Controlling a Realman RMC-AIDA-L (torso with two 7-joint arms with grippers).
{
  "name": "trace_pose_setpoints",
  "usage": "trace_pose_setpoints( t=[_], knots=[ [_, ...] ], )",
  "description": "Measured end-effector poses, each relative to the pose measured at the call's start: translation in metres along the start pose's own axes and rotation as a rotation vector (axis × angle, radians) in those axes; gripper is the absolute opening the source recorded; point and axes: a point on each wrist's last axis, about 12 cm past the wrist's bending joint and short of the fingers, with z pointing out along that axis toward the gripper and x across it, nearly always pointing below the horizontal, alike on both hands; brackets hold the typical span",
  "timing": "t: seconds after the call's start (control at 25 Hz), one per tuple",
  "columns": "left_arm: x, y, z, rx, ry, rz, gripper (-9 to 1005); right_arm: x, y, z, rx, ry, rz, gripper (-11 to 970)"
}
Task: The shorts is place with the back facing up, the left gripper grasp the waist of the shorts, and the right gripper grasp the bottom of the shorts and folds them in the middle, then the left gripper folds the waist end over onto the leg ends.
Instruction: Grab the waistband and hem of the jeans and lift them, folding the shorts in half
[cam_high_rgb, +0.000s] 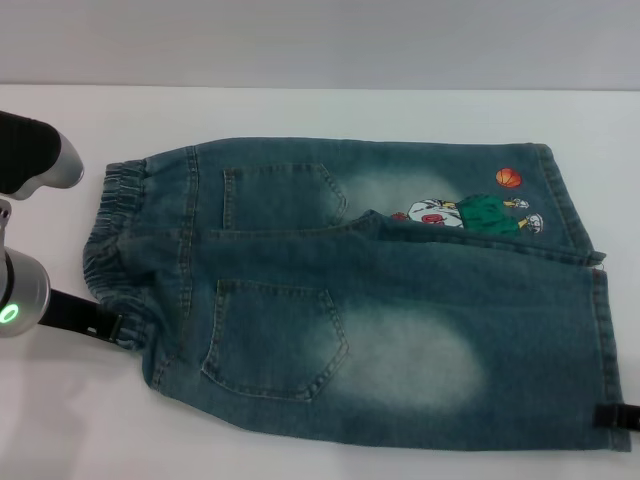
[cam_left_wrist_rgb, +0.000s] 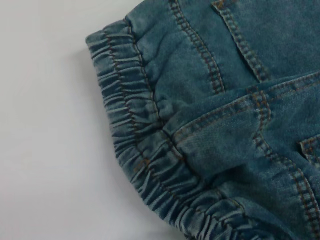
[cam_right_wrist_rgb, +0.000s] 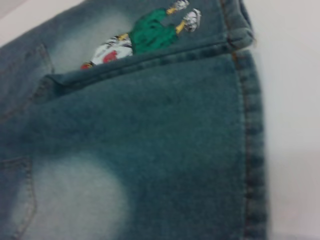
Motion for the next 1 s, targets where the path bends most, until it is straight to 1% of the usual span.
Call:
trace_pose_setpoints(
  t=[0.16, 0.8, 1.0],
  knots=[
    [0.000, 0.000, 0.000, 0.001, 0.001, 0.000, 48, 0.001, -0.002, 0.002, 0.012, 0.005, 0.003, 732],
    [-0.001, -0.003, 0.000, 0.004, 0.000, 0.012, 47, -0.003, 0.008, 0.009, -0.012, 0.005, -0.027, 731],
    [-0.002, -0.003, 0.000, 0.004, -0.001, 0.013, 47, -0.004, 0.008, 0.010, -0.014, 0.004, -0.030, 732]
  ],
)
